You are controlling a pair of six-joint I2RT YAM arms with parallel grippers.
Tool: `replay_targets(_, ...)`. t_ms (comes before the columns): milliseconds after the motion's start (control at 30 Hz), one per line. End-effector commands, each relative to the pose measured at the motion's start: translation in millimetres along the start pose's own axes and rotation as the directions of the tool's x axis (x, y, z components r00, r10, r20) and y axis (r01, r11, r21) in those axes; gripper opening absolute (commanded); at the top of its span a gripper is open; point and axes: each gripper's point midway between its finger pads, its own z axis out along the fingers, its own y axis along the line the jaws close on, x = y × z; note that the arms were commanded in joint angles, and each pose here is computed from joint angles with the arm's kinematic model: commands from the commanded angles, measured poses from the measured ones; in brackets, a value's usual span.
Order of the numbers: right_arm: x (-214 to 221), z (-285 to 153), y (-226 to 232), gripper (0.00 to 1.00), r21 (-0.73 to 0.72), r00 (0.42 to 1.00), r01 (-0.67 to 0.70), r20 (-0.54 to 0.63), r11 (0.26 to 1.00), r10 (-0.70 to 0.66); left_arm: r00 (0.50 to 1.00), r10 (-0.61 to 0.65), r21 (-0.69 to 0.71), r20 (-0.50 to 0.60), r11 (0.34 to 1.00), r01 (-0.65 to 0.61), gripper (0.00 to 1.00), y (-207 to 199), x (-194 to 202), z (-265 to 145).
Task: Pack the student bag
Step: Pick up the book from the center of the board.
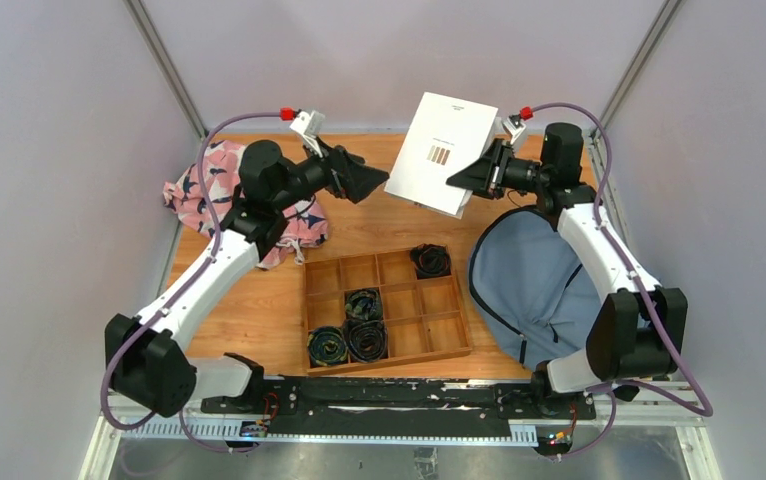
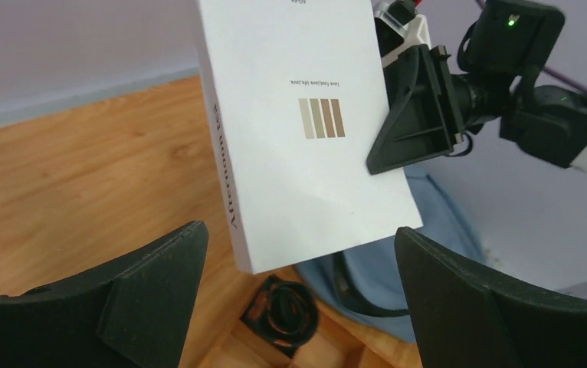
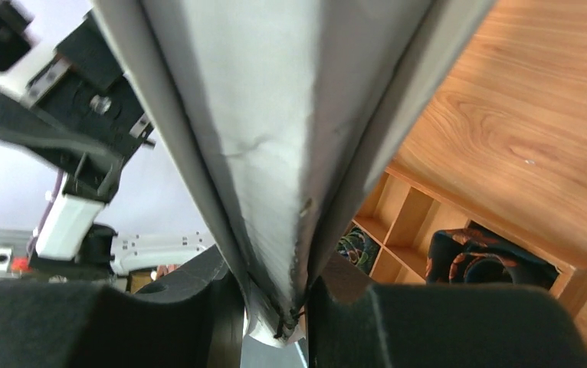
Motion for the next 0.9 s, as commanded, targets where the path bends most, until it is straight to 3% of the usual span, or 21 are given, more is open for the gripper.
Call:
replay_targets(0, 8.9, -7.5, 39.6, 0.26, -0.172, 0.972, 0.232, -0.006, 0.957, -0.237, 0.967, -0.242, 0.176, -0.083, 0.951, 0.253, 1.0, -24.8, -17.0, -6.7)
replay_targets(167, 37.1, -2.3, 50.9, 0.27, -0.223, 0.928, 0.34, -0.075, 0.913, -0.364, 0.97, -0.208, 0.318, -0.124, 0.918, 0.238, 1.0, -38.8, -50.4, -4.4)
replay_targets(333, 67.2, 5.3, 60.7, 0.28, -0.189, 0.826, 0.518, -0.145, 0.834, -0.545, 0.933, -0.283, 0.349, -0.224, 0.87, 0.348, 0.97, -30.5, -52.4, 2.7)
replay_targets(600, 82.1, 5.9, 80.2, 0.28, -0.381, 0.844, 0.44, -0.134, 0.813, -0.52, 0.927, -0.291, 0.313, -0.237, 0.881, 0.356, 0.98, -19.3, -28.7, -9.1)
replay_targets(867, 83.2, 1.6, 85.5, 0.28, -0.39, 0.832, 0.461, -0.122, 0.797, -0.541, 0.92, -0.324, 0.267, -0.219, 0.887, 0.376, 0.98, 0.9, -31.8, -18.5)
